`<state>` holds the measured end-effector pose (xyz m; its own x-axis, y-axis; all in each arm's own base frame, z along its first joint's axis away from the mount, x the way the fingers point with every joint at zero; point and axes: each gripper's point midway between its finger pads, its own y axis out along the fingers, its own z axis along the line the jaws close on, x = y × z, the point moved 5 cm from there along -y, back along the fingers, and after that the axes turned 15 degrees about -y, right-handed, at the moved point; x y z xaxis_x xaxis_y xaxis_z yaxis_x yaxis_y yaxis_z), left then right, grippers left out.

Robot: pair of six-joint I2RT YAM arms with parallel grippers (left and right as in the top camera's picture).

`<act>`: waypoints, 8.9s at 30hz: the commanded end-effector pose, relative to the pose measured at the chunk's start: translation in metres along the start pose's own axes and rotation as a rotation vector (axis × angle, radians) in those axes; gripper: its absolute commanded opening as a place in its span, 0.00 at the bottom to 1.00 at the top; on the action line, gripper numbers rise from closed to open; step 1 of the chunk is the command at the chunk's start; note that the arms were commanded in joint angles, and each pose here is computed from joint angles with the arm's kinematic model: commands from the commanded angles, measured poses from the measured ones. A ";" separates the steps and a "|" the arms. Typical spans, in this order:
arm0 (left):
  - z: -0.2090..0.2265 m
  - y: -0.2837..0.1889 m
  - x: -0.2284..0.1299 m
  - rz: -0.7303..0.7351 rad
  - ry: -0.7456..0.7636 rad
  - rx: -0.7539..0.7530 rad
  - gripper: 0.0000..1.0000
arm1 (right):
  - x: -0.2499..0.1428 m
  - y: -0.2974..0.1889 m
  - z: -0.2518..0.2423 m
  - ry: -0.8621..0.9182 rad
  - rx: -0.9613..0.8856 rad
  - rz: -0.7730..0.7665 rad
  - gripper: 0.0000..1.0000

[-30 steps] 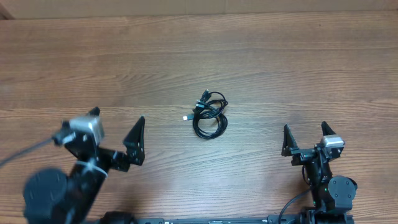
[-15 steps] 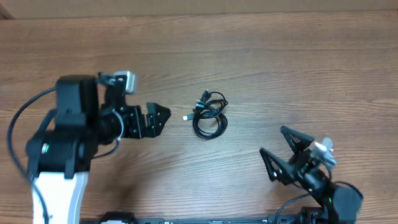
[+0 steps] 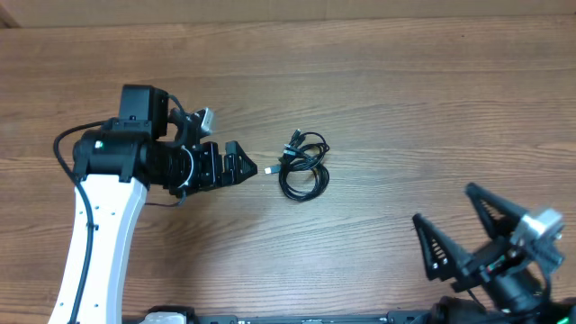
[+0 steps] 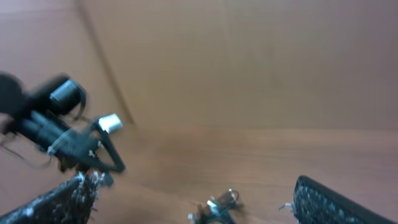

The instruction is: Untangle cables

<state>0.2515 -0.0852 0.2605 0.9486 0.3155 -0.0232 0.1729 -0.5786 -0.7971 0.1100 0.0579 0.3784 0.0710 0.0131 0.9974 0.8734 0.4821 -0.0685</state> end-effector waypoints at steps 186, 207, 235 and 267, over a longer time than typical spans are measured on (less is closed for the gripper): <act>-0.026 0.077 0.019 0.216 0.244 -0.008 1.00 | -0.050 0.250 0.065 0.693 0.549 1.042 0.04; -0.018 0.085 0.039 0.072 0.135 0.139 0.59 | -0.037 0.241 0.078 0.784 0.702 1.046 0.04; -0.103 0.006 0.031 -0.019 0.223 -0.215 0.04 | -0.122 0.233 -0.004 0.410 -0.111 1.264 0.68; -0.248 -0.166 0.010 -0.206 0.249 -0.864 0.04 | -0.153 0.256 0.071 0.388 0.523 1.121 0.87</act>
<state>0.3148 -0.1747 0.5205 0.8677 0.3623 0.3402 0.4161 -0.9040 -0.0984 0.2906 0.2339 0.2082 0.8549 0.4154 0.3109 -0.0223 0.6281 -0.7778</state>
